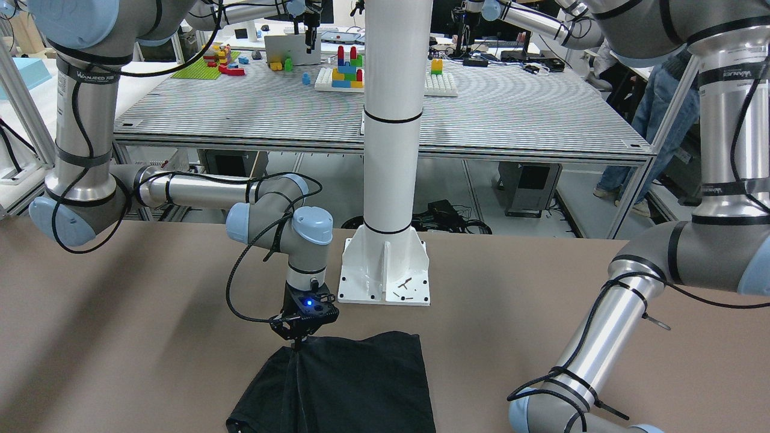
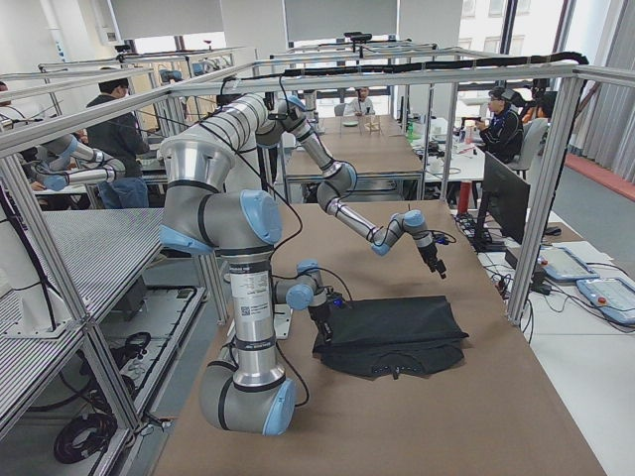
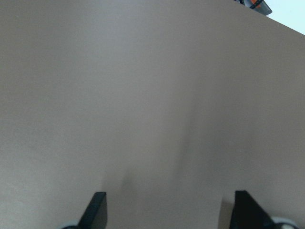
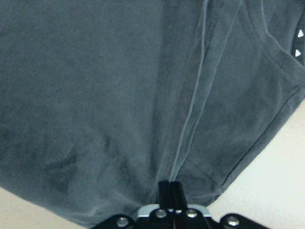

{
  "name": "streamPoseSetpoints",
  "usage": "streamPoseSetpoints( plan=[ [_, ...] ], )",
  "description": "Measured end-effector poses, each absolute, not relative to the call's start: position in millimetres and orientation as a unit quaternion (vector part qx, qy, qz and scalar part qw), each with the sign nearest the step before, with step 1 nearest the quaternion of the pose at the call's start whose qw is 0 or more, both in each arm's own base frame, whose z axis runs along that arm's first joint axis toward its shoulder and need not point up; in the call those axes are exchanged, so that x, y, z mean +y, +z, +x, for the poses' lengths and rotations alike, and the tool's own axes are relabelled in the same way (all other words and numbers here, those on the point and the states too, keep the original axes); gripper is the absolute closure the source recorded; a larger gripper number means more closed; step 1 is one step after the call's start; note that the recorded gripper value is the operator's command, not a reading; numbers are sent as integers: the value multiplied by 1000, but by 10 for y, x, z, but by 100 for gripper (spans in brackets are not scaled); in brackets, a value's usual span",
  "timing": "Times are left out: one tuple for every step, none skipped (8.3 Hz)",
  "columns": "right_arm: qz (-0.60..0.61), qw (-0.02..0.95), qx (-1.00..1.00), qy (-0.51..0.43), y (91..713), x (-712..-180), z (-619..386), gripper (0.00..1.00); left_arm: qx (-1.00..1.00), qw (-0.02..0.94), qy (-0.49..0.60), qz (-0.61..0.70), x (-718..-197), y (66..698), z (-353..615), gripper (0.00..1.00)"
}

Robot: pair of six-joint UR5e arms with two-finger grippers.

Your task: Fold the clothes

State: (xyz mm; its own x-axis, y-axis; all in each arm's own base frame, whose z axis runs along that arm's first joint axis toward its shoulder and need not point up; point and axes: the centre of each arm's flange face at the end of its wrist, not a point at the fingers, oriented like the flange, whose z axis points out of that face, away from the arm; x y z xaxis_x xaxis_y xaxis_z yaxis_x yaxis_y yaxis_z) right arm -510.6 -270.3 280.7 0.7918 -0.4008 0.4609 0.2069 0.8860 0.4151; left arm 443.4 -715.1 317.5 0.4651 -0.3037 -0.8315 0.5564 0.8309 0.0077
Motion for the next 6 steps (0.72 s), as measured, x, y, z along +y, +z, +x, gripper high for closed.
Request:
streamPoseSetpoints(
  plan=[
    [174, 930, -283, -159, 2789, -2676, -5042, 5, 450, 844, -255, 140, -7150, 3181, 4435, 6],
    [174, 928, -288, -157, 2774, -2651, -4968, 5, 449, 845, -256, 140, -7151, 3190, 4432, 6],
    [174, 928, -291, -157, 2759, -2638, -4945, 5, 449, 845, -256, 140, -7151, 3195, 4429, 6],
    [177, 928, -291, -153, 2726, -2717, -4961, 5, 450, 845, -255, 139, -7150, 3193, 4430, 6],
    [181, 930, -288, -141, 2668, -2927, -5008, 6, 450, 845, -254, 138, -7147, 3188, 4430, 6],
    [186, 932, -279, -137, 2621, -3163, -5109, 5, 451, 844, -253, 138, -7137, 3187, 4423, 6]
  ],
)
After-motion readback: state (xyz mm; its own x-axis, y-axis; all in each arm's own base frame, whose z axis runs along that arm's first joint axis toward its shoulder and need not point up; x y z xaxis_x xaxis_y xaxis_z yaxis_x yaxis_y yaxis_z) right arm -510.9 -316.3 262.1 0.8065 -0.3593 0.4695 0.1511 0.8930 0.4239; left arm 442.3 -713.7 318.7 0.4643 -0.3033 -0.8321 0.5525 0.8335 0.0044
